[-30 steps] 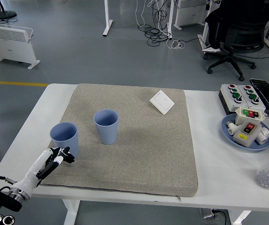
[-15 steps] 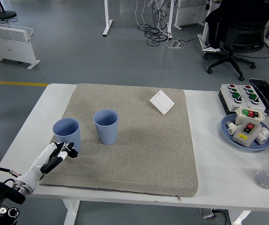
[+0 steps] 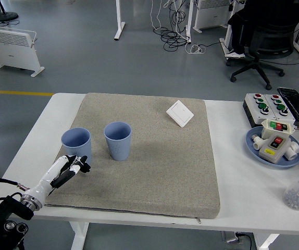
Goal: Push cup pick cup insert cup
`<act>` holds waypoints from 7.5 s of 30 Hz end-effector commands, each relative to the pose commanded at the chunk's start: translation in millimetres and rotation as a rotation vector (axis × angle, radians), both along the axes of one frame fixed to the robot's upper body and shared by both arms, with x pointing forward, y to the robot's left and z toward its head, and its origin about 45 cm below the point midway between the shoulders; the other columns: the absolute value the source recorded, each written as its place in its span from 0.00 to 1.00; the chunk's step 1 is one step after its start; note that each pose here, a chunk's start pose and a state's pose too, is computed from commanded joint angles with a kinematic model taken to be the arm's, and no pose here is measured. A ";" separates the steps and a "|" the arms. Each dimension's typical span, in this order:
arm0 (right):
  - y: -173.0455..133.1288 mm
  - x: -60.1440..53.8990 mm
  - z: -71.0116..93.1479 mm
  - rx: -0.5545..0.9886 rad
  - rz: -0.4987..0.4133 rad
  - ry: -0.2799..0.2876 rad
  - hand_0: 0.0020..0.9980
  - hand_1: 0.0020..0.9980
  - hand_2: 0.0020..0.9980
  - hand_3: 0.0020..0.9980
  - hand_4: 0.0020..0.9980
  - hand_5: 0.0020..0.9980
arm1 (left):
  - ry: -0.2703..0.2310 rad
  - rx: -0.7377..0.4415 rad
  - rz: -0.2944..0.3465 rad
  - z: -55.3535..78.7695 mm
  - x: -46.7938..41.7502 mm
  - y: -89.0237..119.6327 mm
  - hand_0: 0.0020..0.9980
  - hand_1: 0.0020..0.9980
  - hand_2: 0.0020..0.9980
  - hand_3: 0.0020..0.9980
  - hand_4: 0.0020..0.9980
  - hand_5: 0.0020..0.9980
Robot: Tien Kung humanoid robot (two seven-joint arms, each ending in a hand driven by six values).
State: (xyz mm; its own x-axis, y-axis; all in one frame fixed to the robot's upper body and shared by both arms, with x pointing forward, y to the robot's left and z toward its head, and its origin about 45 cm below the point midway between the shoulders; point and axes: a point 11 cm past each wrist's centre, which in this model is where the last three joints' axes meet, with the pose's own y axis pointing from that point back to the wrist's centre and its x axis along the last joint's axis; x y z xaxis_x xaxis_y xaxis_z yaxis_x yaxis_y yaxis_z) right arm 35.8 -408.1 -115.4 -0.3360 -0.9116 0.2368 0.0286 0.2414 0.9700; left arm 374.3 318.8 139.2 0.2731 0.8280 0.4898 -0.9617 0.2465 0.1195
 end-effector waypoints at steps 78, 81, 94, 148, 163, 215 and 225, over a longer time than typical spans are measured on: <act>-5.3 2.8 2.0 -0.005 0.006 -0.005 0.69 0.60 0.62 0.54 0.10 0.44 | -0.440 0.033 -0.169 178.6 52.3 -48.3 0.40 0.41 0.42 0.45 0.70 1.00; -6.3 0.2 2.1 -0.006 0.005 0.001 0.69 0.60 0.62 0.54 0.10 0.44 | -0.448 0.094 -0.214 198.9 59.3 -62.8 0.40 0.41 0.42 0.45 0.70 1.00; -10.3 -4.9 3.0 -0.012 0.019 0.021 0.69 0.60 0.62 0.54 0.10 0.44 | -0.224 0.862 -0.423 168.3 98.5 -122.3 0.94 0.92 1.00 0.93 0.98 0.75; -15.6 3.6 5.6 -0.023 0.035 0.011 0.70 0.60 0.61 0.55 0.11 0.43 | 0.010 1.087 -0.426 127.5 130.0 -108.1 0.45 0.66 0.85 0.87 0.70 0.14; -15.4 -1.2 5.0 -0.022 0.035 0.021 0.70 0.60 0.61 0.55 0.11 0.43 | -0.021 1.073 -0.425 127.1 130.3 -110.7 0.43 0.57 0.62 0.50 0.54 0.06; -16.9 0.3 5.7 -0.026 0.022 0.014 0.70 0.60 0.61 0.55 0.12 0.43 | 0.042 1.013 -0.115 247.3 148.9 -13.6 0.47 0.54 0.51 0.46 0.50 0.00; -16.3 0.8 5.6 -0.025 0.026 0.015 0.70 0.60 0.61 0.55 0.12 0.43 | 0.086 1.026 -0.117 232.9 148.3 -8.3 0.47 0.54 0.51 0.46 0.50 0.00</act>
